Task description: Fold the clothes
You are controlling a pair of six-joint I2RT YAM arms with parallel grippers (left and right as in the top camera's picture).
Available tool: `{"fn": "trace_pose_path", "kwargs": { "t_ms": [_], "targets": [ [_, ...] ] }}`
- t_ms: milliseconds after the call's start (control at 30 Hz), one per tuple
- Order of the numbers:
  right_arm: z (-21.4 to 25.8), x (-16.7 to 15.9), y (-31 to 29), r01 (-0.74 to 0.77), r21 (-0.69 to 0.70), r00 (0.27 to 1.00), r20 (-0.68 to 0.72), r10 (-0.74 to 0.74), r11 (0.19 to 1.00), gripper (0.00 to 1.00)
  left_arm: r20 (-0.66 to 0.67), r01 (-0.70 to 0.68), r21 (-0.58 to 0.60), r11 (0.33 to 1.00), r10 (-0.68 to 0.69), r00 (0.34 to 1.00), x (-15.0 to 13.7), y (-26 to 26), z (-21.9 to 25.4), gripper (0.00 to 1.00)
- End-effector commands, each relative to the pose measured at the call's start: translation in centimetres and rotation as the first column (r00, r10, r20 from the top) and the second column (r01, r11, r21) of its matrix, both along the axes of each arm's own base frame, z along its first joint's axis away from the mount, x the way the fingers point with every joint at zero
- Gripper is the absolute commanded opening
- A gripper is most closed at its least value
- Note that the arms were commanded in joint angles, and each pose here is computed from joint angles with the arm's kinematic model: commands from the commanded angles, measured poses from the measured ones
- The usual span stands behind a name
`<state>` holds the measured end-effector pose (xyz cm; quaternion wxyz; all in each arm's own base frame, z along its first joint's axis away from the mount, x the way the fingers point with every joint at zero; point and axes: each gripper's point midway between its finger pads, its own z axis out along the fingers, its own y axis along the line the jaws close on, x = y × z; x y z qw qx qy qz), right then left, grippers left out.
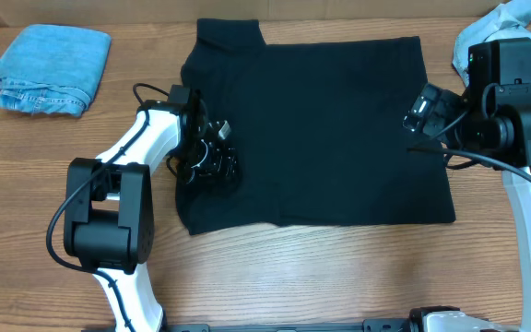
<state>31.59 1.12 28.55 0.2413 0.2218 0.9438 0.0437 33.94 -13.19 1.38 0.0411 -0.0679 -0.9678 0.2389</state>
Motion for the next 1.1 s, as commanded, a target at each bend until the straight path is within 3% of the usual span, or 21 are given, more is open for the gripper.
{"fn": "trace_pose_path", "kwargs": {
  "t_ms": [0, 233, 400, 600, 800, 1067],
  "targets": [
    [0.5, 0.1, -0.5, 0.01, -0.019, 1.0, 0.019, -0.01, 1.0, 1.0, -0.025, 0.019, -0.028, 0.999, -0.02, 0.999, -0.4, -0.3, -0.9, 0.61],
    [0.5, 0.1, -0.5, 0.01, -0.019, 1.0, 0.02, -0.01, 1.0, 1.0, -0.023, 0.02, -0.024, 1.0, -0.02, 1.0, -0.4, -0.3, -0.9, 0.48],
    [0.5, 0.2, -0.5, 0.01, -0.019, 1.0, 0.023, -0.01, 1.0, 1.0, -0.024, 0.018, -0.024, 1.0, -0.018, 1.0, -0.4, -0.2, -0.9, 0.22],
    [0.5, 0.1, -0.5, 0.01, -0.019, 1.0, 0.018, -0.01, 1.0, 1.0, -0.036, 0.005, 0.013, 1.0, -0.004, 0.999, -0.6, 0.4, -1.1, 0.04],
    [0.1, -0.5, -1.1, 0.029, -0.021, 1.0, -0.01, -0.029, 0.999, 1.0, -0.005, -0.002, 0.023, 1.0, 0.002, 1.0, -0.1, 0.8, 1.5, 0.04],
    [-0.6, -0.7, -5.0, 0.154, 0.025, 0.987, -0.042, -0.153, 0.988, 1.0, 0.172, -0.035, 0.079, 0.996, 0.021, 0.985, 1.7, 2.7, 8.7, 0.04]
  ]
}}
